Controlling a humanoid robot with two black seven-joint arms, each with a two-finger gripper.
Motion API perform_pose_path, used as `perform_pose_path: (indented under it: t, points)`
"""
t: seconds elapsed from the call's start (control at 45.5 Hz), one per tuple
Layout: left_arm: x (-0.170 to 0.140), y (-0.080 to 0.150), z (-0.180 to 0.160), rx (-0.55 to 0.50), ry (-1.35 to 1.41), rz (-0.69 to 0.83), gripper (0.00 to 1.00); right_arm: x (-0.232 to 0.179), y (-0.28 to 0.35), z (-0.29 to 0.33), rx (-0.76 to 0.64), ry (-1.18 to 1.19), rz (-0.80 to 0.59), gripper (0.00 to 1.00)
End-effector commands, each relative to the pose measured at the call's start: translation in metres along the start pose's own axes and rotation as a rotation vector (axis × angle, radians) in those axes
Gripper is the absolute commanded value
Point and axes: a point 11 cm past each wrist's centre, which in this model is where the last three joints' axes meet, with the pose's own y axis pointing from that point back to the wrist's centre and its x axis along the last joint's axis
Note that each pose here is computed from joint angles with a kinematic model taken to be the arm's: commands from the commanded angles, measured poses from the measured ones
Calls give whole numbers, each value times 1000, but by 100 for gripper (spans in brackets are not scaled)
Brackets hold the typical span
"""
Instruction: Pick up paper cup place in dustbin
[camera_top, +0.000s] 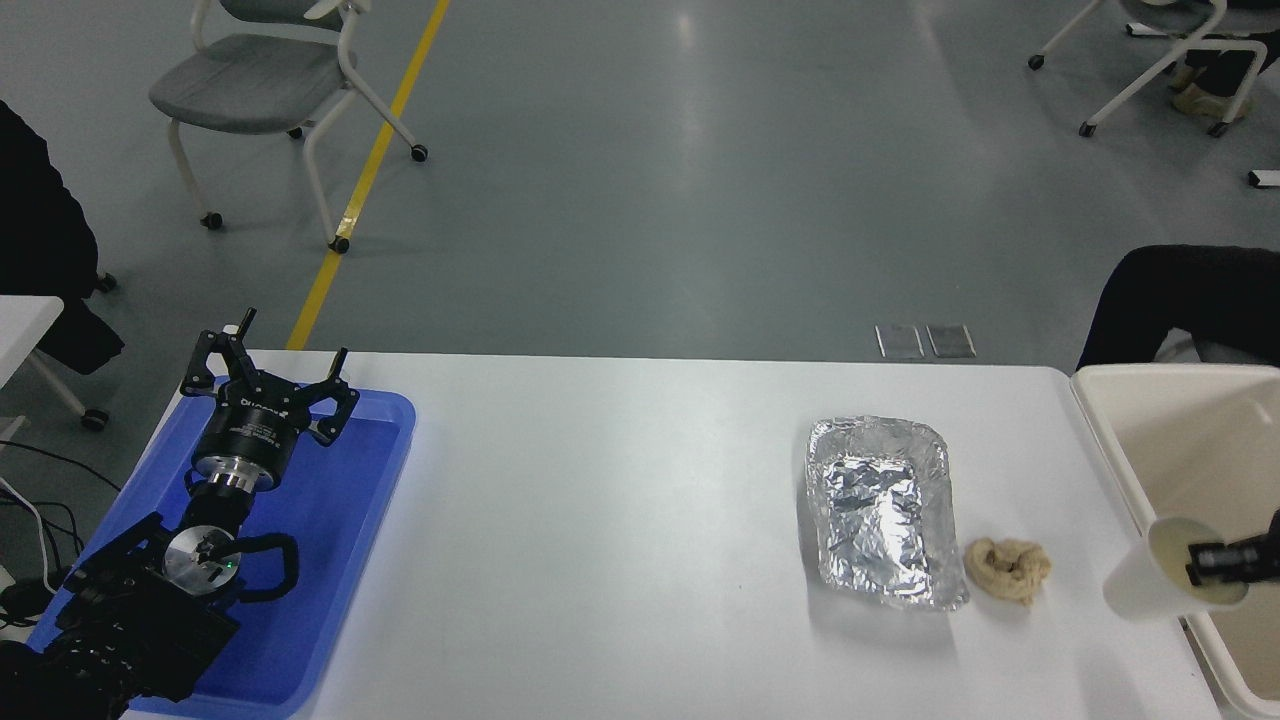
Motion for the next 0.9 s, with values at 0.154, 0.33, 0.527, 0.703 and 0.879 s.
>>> perform_pose_path:
  t: [0.154,0.33,0.527,0.703,0.879]
  points:
    - [1,1,0,-1,1,1,100,40,82,-29,-62,36,11,0]
    - [1,1,1,-1,0,3,100,41,85,-28,-71,32,17,0]
    - [1,1,0,-2,2,3,100,47,87,-9,-121,5,32,0]
    - [1,1,0,0,1,3,100,46,89,35,-229,-49,39,0]
    - [1,1,0,0,1,3,100,42,76,102,-344,-131,68,0]
